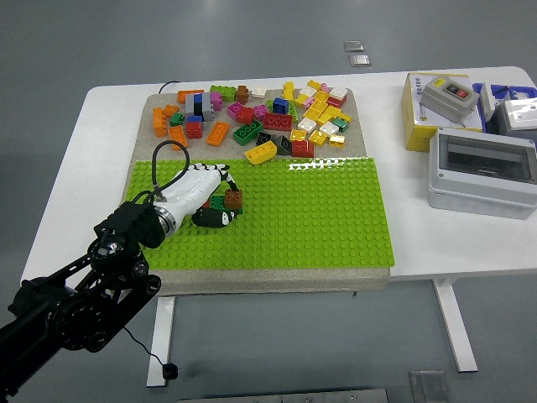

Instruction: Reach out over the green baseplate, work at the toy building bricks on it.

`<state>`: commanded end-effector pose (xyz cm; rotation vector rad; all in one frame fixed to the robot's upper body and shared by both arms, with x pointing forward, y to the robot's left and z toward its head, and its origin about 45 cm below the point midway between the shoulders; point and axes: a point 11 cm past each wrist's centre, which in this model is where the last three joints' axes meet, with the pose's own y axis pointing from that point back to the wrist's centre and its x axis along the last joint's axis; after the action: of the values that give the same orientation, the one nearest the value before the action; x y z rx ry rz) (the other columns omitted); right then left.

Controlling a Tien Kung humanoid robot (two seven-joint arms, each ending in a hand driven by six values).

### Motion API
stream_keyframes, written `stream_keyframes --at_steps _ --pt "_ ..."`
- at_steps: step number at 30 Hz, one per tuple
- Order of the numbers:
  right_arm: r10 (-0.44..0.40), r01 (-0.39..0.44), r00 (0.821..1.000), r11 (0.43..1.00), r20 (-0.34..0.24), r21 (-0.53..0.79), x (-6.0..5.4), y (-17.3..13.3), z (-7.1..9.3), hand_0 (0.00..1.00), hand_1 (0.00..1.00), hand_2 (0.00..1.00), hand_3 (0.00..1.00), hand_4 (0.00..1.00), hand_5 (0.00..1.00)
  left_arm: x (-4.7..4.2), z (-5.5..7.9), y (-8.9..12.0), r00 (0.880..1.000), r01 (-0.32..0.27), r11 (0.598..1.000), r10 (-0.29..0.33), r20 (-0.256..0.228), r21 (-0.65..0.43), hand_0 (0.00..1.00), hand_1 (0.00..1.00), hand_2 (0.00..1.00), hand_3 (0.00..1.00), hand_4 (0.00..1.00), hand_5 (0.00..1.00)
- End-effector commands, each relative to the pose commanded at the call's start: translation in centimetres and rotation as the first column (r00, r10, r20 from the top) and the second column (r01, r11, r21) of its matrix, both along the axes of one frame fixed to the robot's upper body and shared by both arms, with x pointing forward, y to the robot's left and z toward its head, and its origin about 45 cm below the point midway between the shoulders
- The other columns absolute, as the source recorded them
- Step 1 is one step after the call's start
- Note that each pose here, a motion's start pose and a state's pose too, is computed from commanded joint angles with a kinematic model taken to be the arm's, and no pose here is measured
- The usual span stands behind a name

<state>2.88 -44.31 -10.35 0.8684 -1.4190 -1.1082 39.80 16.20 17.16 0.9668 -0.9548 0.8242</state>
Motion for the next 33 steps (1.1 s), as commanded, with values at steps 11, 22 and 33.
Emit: stream_keyframes --at_steps 11,22,33 --pt "0.004 -0.004 1.0 1.0 -0.002 0.0 0.0 0.0 0.0 0.695 0.609 0.568 0.691 0.373 0.874 -0.33 3.5 0.2 0.996 0.0 0.998 0.006 0.09 -0.06 0.998 0.944 0.964 0.643 0.704 0.323" --pt "-0.004 0.004 1.0 1.0 -0.014 0.003 -0.9 -0.1 0.0 0.697 0.609 0.568 0.691 0.373 0.874 -3.04 6.3 8.9 0.967 -0.154 0.985 0.167 0.194 -0.083 0.998 0.941 0.966 0.762 0.688 0.268" --pt "0.006 -0.006 1.0 1.0 -0.023 0.001 -1.0 -0.4 0.1 0.696 0.61 0.568 0.691 0.373 0.876 -6.54 -0.9 14.0 0.963 -0.26 0.966 0.259 0.076 0.002 0.998 0.943 0.967 0.798 0.681 0.243"
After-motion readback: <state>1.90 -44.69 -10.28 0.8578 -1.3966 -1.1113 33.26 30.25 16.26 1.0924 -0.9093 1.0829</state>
